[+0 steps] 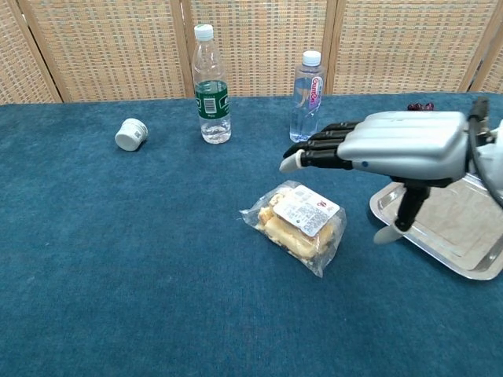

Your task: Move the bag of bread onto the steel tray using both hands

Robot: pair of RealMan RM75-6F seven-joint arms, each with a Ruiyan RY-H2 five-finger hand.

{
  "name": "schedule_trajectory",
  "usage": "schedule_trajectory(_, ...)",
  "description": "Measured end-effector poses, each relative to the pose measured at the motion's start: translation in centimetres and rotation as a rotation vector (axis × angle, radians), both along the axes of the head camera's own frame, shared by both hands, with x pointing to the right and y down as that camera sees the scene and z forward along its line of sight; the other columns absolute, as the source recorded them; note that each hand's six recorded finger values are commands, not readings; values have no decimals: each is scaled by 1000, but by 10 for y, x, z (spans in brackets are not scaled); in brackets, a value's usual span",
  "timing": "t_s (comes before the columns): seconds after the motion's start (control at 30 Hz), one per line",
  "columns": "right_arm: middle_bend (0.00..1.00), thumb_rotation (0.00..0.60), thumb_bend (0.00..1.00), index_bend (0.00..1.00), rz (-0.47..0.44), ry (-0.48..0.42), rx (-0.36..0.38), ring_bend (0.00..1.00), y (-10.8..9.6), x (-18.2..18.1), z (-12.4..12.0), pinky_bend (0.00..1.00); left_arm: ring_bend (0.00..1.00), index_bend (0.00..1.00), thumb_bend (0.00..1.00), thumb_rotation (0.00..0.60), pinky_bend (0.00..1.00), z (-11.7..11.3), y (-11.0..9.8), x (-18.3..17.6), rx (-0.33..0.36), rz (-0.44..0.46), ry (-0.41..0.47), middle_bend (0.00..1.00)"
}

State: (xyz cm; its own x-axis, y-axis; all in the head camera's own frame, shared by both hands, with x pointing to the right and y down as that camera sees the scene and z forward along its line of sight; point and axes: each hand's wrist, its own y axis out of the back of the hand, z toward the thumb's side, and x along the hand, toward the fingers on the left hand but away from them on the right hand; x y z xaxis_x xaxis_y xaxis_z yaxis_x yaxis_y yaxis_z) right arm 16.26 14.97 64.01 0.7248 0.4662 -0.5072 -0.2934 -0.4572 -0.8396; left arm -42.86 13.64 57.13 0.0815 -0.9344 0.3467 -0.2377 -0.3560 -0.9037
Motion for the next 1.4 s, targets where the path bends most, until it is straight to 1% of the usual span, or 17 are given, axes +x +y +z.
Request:
schedule_trajectory(0.13,0,600,0,0,17,36,-53,0,-7,-24,16,0,0,0,0,600,0,4,1,1,-16,8,-2,0)
schedule_trajectory(0.4,0,600,0,0,41,143,-86,0,-18,-53,45,0,0,0,0,600,0,7,-1,1,-30,10,6,0)
schedule_trajectory(0.43,14,600,0,0,44,163,-90,24,-18,-55,49,2,0,0,0,600,0,7,-2,0,-32,8,9,0)
schedule_trajectory(0.47,94,600,0,32,47,178,-93,94,-18,-57,52,29,0,0,0,600,0,7,-2,-1,-34,5,11,0)
schedule_trajectory(0.5,168,600,0,86,50,193,-95,154,-18,-58,55,59,0,0,0,600,0,8,-2,-1,-36,3,14,0)
schedule_trajectory(0.53,298,600,0,198,51,212,-92,256,-18,-61,58,120,0,0,0,600,0,7,-3,-2,-37,0,16,0)
schedule_trajectory(0.57,410,600,0,326,51,226,-84,337,-18,-64,61,188,0,0,0,600,0,7,-4,-3,-37,-3,18,0)
schedule_trajectory(0.63,494,600,0,443,53,249,-54,404,-20,-67,63,260,0,0,0,600,0,7,-4,-5,-38,-6,19,0)
schedule_trajectory(0.67,515,600,0,470,55,251,-40,422,-20,-69,63,285,0,0,0,600,0,7,-5,-5,-39,-7,21,0)
schedule_trajectory(0.8,525,600,0,489,54,216,-17,432,-21,-75,58,309,0,0,0,600,0,7,-5,-6,-42,-9,23,0)
schedule_trajectory(0.93,526,600,0,489,38,145,33,432,-27,-76,37,309,0,0,0,600,0,10,-5,-6,-50,-7,22,0)
schedule_trajectory(1.03,525,600,0,489,28,107,87,432,-38,-66,18,310,0,0,0,600,0,11,-5,-5,-58,-5,23,0)
schedule_trajectory(1.1,525,600,0,489,34,106,116,432,-48,-53,8,309,0,0,0,600,0,11,-5,-4,-57,0,23,0)
schedule_trajectory(1.2,525,600,0,489,64,155,142,432,-65,-16,0,310,0,0,0,600,0,12,-3,0,-60,11,21,0)
schedule_trajectory(1.23,525,600,0,489,82,187,140,432,-70,3,-1,310,0,0,0,600,0,13,-2,1,-62,15,21,0)
schedule_trajectory(1.33,525,600,0,489,125,261,121,432,-77,46,6,310,0,0,0,600,0,14,-1,4,-66,24,18,0)
schedule_trajectory(1.4,526,600,0,489,149,294,102,432,-76,66,14,310,0,0,0,600,0,15,0,7,-69,29,17,0)
